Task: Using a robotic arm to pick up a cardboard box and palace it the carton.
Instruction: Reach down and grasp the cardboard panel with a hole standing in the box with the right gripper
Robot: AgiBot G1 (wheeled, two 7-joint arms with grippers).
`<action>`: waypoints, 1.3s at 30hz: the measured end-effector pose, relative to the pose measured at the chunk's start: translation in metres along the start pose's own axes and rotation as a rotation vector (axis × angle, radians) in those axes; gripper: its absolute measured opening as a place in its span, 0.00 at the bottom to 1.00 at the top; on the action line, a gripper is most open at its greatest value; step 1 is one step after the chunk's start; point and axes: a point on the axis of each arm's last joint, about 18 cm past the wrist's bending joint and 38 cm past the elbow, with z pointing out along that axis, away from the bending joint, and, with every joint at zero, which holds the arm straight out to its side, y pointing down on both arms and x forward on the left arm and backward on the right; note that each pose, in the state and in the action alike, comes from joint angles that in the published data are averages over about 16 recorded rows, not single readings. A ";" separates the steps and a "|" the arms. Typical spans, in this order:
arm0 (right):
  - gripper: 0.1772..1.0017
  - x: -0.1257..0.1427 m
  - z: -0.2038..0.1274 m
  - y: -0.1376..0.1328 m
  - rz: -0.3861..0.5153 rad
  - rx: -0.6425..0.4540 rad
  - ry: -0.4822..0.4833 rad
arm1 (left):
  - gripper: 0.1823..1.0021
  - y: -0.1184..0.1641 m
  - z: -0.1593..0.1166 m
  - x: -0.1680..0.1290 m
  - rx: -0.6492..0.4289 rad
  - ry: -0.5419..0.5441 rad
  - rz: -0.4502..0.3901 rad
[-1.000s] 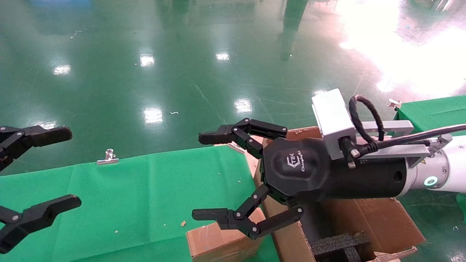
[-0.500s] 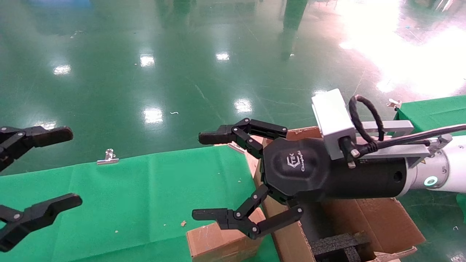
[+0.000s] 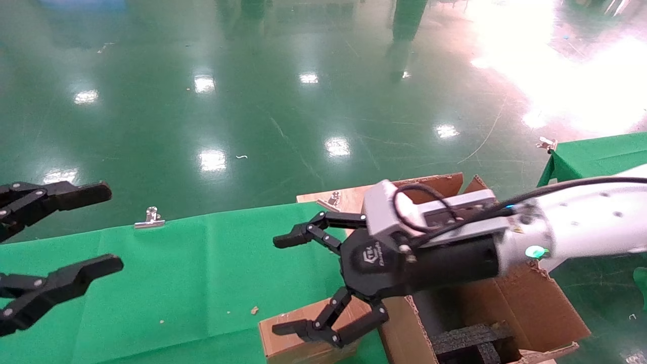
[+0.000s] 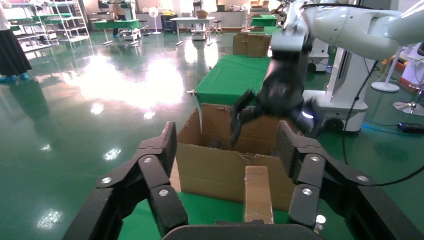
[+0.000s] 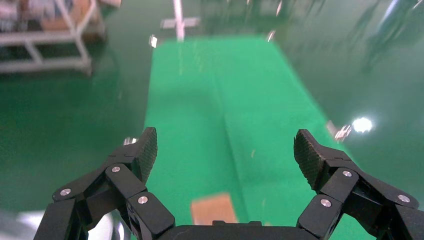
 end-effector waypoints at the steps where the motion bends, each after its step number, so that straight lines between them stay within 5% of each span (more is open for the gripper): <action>1: 1.00 0.002 0.003 0.004 0.002 -0.021 -0.006 | 0.81 0.000 0.000 0.000 0.000 0.000 0.000; 16: 1.00 0.030 0.043 0.050 -0.032 -0.361 -0.131 | 0.45 0.000 0.000 0.000 0.000 0.000 0.000; 27: 1.00 0.054 0.062 0.056 -0.143 -0.579 -0.222 | 0.15 0.000 0.000 0.000 0.000 0.000 0.000; 39: 1.00 0.067 0.070 0.050 -0.234 -0.690 -0.277 | 0.05 0.000 0.000 0.000 0.000 0.000 0.000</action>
